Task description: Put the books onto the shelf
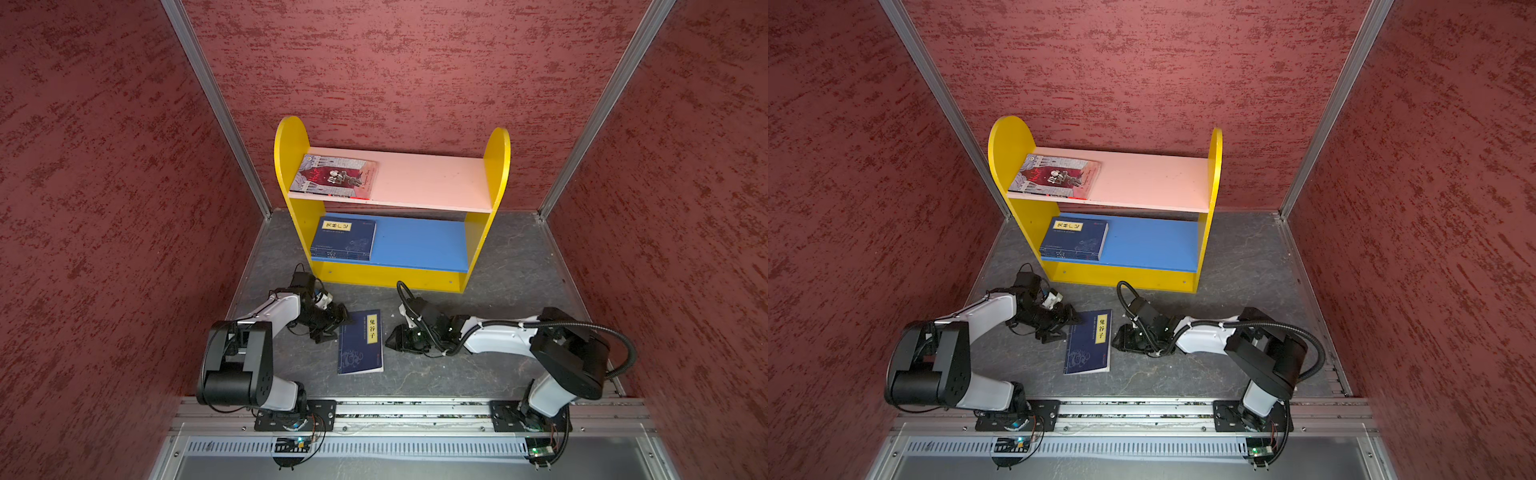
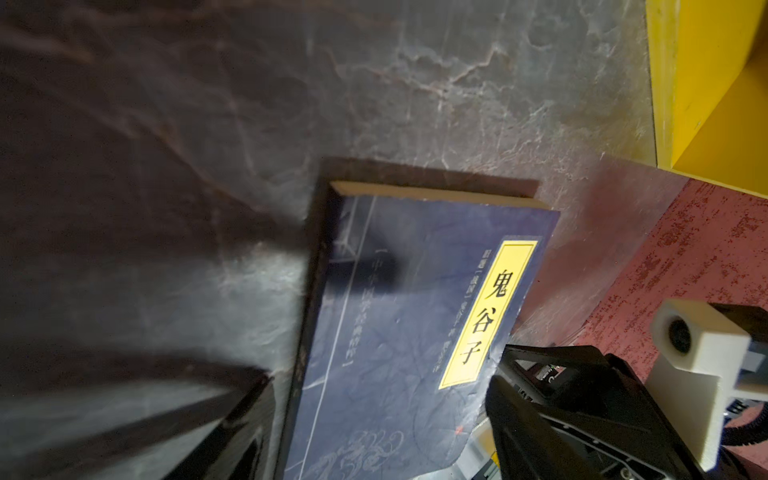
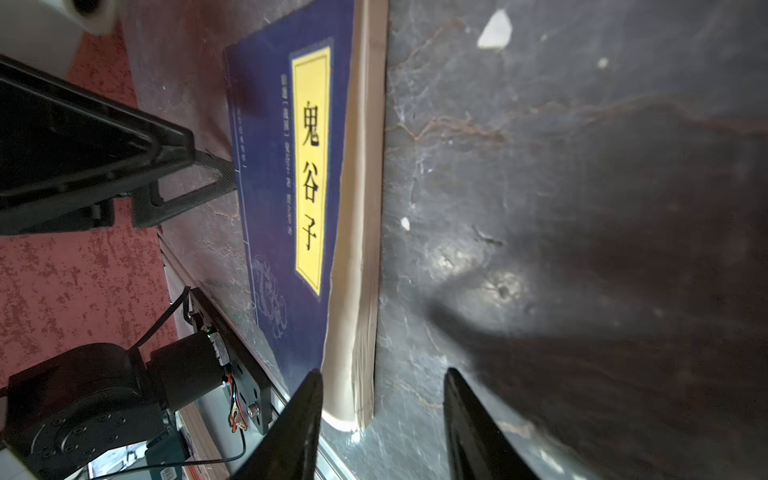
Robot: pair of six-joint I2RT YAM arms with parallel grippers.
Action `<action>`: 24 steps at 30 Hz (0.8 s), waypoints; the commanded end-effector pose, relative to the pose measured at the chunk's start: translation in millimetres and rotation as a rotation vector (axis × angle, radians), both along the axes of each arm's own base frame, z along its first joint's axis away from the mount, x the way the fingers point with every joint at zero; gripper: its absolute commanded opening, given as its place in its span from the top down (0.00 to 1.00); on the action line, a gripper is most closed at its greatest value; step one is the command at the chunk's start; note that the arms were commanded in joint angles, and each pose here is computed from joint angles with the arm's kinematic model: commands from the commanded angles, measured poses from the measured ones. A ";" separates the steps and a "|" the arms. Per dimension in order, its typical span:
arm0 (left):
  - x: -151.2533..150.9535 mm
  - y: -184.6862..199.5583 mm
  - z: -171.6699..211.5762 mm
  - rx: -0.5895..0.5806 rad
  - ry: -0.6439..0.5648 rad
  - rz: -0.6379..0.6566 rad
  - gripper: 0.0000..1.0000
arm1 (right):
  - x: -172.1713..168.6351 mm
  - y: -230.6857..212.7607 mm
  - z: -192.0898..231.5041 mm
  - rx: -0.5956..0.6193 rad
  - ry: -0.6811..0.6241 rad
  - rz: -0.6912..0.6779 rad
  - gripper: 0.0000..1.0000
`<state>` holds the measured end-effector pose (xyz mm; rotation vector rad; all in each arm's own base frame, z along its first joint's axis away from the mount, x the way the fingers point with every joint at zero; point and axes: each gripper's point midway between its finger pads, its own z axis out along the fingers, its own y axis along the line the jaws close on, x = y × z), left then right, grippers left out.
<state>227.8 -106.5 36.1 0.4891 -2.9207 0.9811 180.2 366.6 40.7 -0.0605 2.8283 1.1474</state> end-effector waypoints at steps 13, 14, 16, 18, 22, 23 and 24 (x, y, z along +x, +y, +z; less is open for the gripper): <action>-11.0 -24.0 -16.9 -0.054 0.011 -0.089 0.20 | 9.7 12.1 -5.9 0.018 0.048 0.018 0.50; -10.8 -24.3 -17.0 -0.055 0.011 -0.088 0.19 | 10.5 9.6 -9.5 -0.007 0.052 0.017 0.50; -11.0 -25.1 -16.8 -0.063 0.014 -0.088 0.15 | 11.7 4.2 -16.1 -0.051 0.060 0.014 0.50; -11.6 -24.5 -15.3 -0.057 0.018 -0.093 0.07 | 12.4 0.0 -21.3 -0.089 0.065 0.018 0.50; -11.6 -14.4 -16.6 -0.002 0.039 -0.073 0.08 | 11.9 -6.5 -27.8 -0.127 0.078 0.025 0.50; -10.4 -12.8 -16.9 0.005 0.035 -0.069 0.07 | 11.5 -8.3 -29.3 -0.133 0.084 0.025 0.49; -10.9 -12.6 -17.8 0.010 0.034 -0.071 0.07 | 11.4 -9.9 -31.0 -0.139 0.090 0.025 0.49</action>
